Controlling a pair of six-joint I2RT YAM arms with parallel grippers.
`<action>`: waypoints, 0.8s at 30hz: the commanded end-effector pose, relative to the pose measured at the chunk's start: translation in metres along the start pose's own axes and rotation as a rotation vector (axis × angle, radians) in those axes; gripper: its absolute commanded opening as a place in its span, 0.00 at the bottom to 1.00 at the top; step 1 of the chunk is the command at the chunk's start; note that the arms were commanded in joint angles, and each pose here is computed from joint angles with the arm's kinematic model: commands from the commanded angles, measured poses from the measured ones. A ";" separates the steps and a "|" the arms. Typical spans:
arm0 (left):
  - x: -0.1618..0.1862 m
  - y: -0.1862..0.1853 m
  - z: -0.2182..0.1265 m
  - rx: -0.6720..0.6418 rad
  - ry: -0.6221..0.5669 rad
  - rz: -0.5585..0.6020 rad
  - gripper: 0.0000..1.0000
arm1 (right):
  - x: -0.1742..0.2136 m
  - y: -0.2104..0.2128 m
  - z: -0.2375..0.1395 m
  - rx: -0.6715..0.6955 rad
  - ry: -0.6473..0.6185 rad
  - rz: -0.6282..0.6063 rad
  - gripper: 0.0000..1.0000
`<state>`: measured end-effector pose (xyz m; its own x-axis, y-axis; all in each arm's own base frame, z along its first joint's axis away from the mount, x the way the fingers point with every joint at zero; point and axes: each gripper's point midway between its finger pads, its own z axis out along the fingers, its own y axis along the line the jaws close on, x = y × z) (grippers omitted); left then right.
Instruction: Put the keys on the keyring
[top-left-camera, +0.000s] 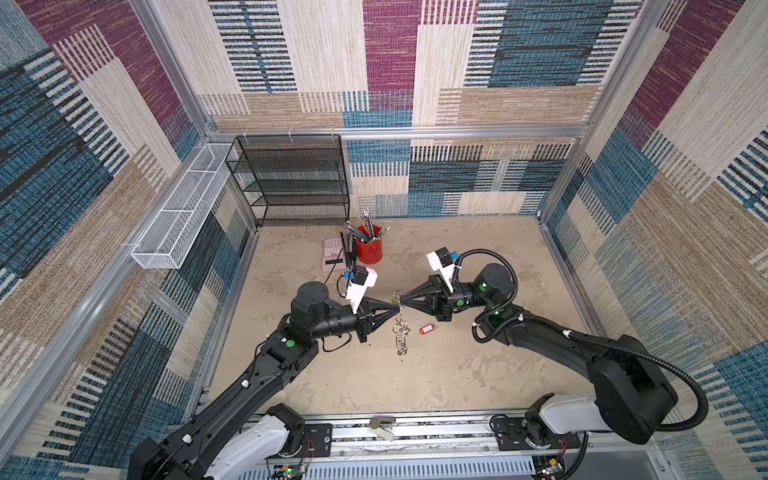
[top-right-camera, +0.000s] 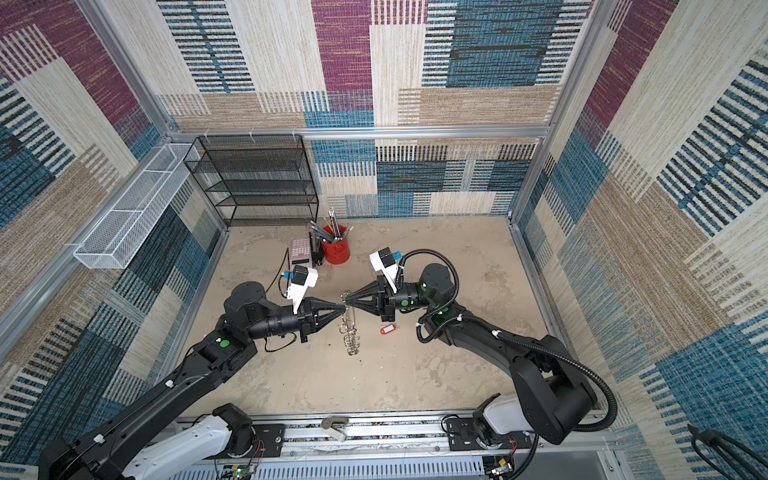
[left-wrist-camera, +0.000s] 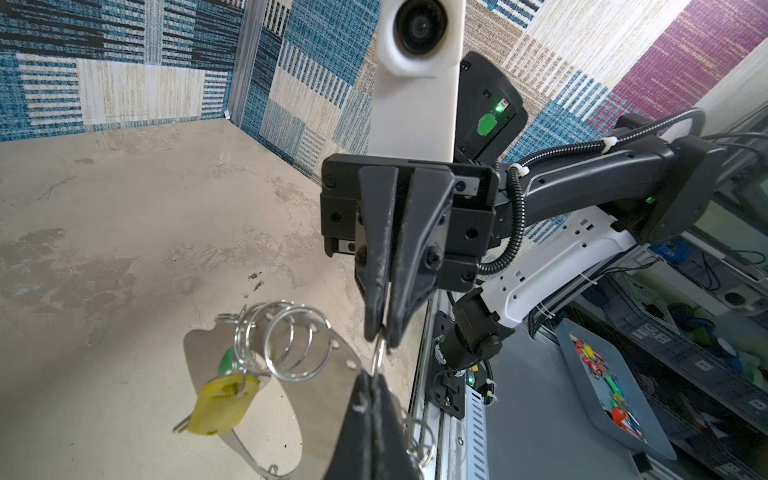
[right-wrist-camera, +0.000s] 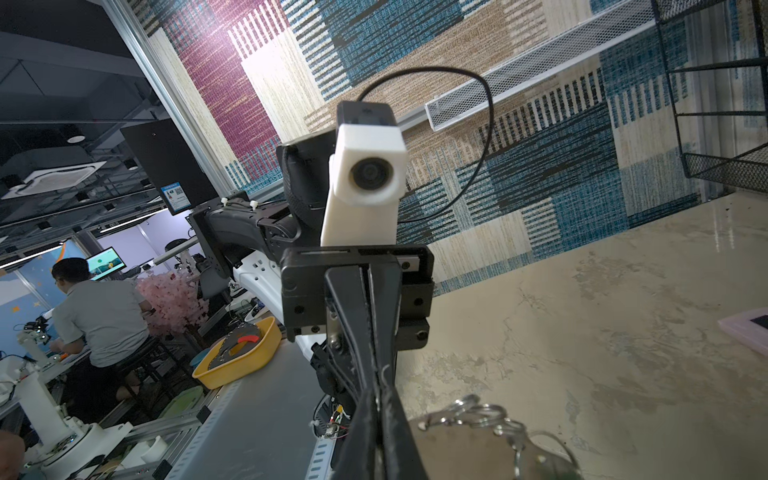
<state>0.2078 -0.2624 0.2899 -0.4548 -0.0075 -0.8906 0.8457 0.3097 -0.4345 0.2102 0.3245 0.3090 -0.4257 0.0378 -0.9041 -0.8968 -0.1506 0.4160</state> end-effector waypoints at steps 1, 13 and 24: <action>-0.010 -0.005 -0.001 0.018 -0.032 0.043 0.00 | -0.003 0.006 0.001 -0.027 -0.002 -0.021 0.04; -0.006 -0.004 0.005 0.037 -0.004 0.018 0.06 | -0.003 0.006 0.001 -0.028 -0.003 -0.023 0.00; -0.005 -0.003 0.006 0.040 0.001 0.009 0.09 | -0.003 0.006 0.001 -0.026 -0.006 -0.021 0.00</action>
<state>0.2110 -0.2669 0.2840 -0.4776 0.0085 -0.8785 0.8399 0.2977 -0.4538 0.2093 0.3248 0.3079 -0.4291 0.0321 -0.9027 -0.8941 -0.1573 0.4194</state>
